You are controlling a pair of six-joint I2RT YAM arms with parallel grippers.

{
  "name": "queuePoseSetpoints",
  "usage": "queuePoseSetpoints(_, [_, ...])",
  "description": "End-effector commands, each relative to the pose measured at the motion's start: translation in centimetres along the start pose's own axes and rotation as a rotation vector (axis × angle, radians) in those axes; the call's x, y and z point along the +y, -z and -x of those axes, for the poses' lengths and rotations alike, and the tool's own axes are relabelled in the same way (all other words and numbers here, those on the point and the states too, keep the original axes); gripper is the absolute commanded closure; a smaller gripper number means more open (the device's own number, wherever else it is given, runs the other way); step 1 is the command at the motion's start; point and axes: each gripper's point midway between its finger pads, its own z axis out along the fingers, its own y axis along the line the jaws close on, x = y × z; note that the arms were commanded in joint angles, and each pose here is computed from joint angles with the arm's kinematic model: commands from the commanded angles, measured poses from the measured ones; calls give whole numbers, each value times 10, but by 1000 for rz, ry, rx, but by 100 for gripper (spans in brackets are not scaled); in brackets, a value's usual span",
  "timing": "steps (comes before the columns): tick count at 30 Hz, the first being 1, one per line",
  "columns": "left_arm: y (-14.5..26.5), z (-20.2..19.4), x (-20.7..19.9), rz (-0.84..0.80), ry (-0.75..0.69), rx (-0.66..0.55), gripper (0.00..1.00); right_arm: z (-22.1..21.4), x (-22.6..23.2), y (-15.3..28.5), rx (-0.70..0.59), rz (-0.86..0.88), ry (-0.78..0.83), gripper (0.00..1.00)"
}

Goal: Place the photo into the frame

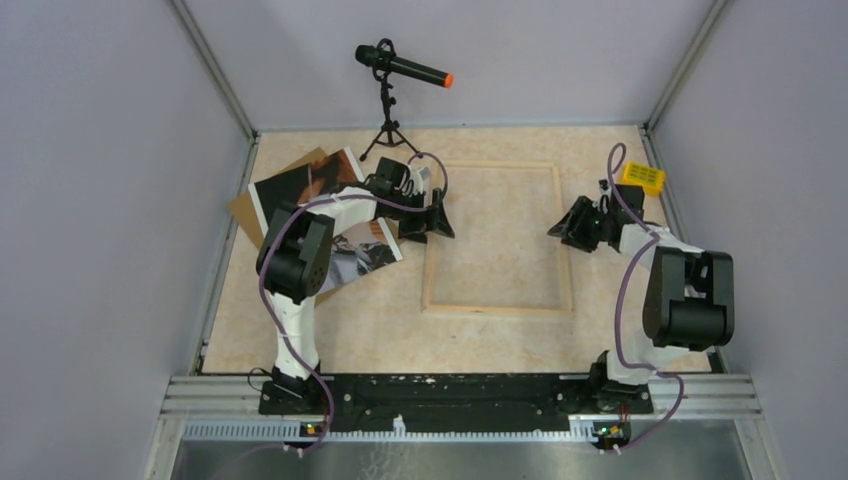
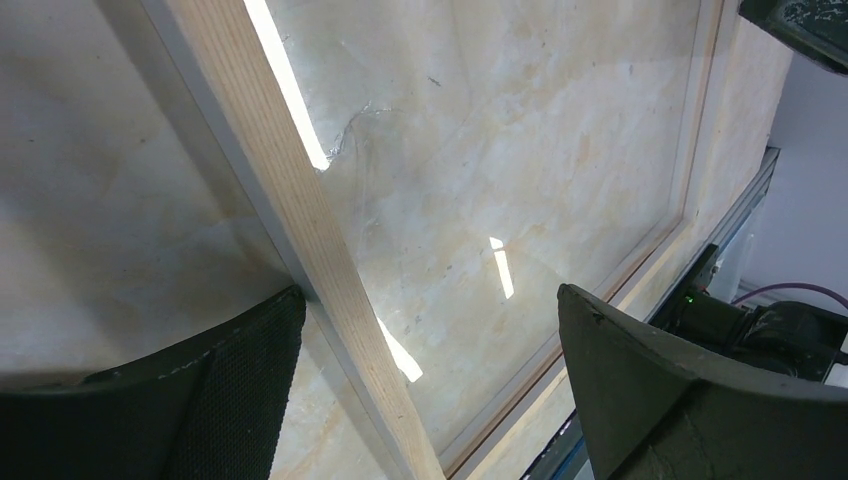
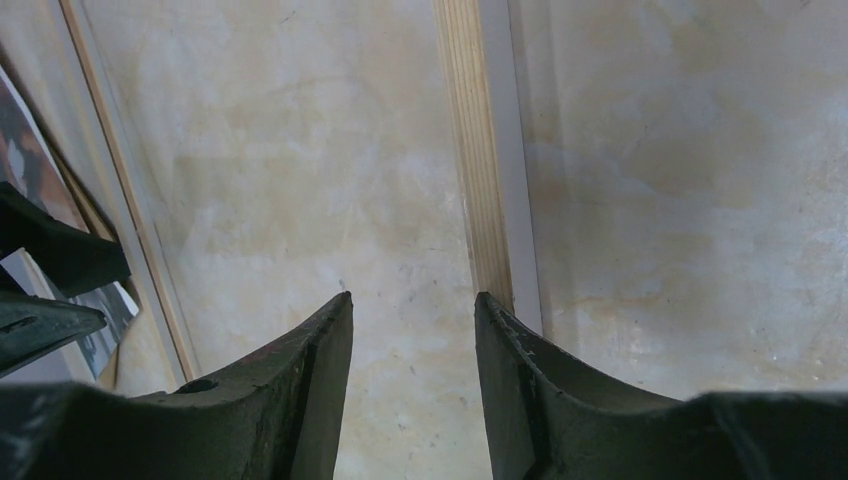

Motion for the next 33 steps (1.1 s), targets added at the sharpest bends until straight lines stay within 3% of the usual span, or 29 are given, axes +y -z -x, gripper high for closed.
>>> queuePoseSetpoints(1, [-2, -4, -12, -42, -28, 1, 1, -25, 45, 12, 84, 216, -68, 53])
queuePoseSetpoints(11, [-2, -6, -13, -51, -21, 6, 1, -19, 65, 39, 42, 424, -146, 54])
queuePoseSetpoints(27, [-1, -6, -15, -58, -20, 1, 1, -27, 82, 64, 8, 553, -158, 57])
queuePoseSetpoints(33, [-1, -6, -15, -57, -20, 0, 1, -29, 75, 61, -4, 529, -90, 58])
